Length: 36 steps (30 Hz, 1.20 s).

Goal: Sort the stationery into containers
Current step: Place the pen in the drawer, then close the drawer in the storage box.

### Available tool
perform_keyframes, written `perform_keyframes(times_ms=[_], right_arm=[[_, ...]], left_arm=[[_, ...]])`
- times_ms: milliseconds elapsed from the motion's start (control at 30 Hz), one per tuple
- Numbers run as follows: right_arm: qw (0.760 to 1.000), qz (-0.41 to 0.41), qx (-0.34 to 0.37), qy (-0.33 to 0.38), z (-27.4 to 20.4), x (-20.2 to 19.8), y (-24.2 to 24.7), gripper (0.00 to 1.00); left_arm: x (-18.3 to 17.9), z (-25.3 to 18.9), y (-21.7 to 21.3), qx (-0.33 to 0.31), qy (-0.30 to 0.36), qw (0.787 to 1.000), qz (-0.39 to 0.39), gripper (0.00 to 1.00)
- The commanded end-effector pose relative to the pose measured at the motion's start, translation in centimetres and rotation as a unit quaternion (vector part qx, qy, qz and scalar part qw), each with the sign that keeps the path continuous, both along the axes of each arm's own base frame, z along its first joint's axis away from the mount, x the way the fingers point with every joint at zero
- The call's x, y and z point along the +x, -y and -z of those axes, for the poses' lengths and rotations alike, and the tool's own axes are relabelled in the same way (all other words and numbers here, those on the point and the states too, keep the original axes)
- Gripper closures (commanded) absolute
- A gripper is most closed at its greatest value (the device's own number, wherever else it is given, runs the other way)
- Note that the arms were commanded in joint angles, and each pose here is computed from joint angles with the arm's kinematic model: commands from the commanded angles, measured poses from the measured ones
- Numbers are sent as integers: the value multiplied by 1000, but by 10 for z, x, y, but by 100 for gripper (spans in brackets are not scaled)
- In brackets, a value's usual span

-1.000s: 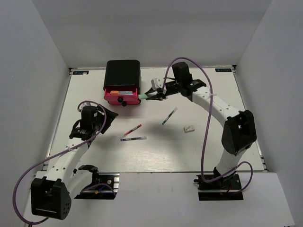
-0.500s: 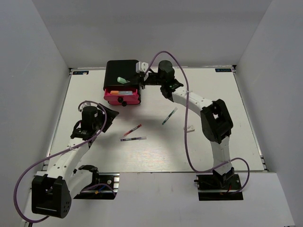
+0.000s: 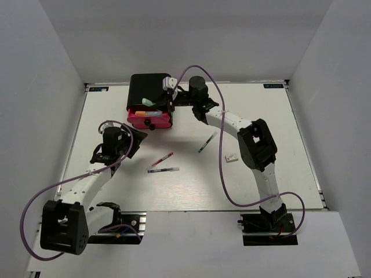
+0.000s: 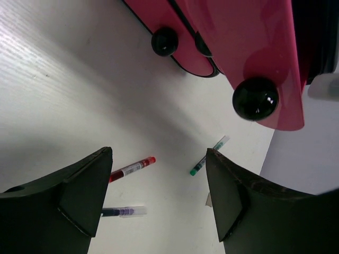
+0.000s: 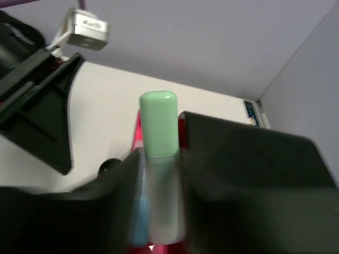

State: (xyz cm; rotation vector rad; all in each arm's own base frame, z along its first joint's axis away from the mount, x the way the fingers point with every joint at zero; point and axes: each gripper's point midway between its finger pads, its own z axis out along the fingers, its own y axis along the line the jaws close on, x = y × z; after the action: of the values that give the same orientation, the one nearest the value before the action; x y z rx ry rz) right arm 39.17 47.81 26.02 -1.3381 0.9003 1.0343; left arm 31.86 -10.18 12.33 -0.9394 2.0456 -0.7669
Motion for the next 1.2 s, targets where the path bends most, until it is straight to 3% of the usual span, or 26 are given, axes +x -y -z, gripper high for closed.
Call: perform_keyframes(times_ms=[0,67,233,300,367,400,500,600,833,933,1167], right_arm=[[999,-34,-4,24,-13,-13,-1,45],[999,-39,-12,30,-16,-15,0,10],[999,-24,-9,34,-32,-10,14,10],[999,-14,0,34,-48,-11,21,13],[1000,-1,-2,15,-51,-12,32,26],[1000,6,-6,0,-47,-13,41,42],[1000,13,-1,-6,-59,-20,61,64],[999,33,2,-16,-60,-27,83,68],[996,86,-25,-21,-39,-35,131,47],[992,111,-58,-32,-17,-34,147,10],[977,187,-92,-46,11,-29,181,10]], left_arm=[[25,-34,8,-5,55,998,13,19],[33,-36,10,-1,59,998,21,19],[50,-41,14,11,74,997,34,25],[55,-42,17,7,83,996,39,29],[56,-39,19,5,79,996,43,34],[60,-40,19,4,83,996,43,40],[67,-37,20,9,81,996,45,45],[74,-32,21,10,73,996,45,45],[91,-41,22,15,81,996,43,44],[97,-42,23,15,82,996,43,44],[106,-42,23,18,78,996,39,44]])
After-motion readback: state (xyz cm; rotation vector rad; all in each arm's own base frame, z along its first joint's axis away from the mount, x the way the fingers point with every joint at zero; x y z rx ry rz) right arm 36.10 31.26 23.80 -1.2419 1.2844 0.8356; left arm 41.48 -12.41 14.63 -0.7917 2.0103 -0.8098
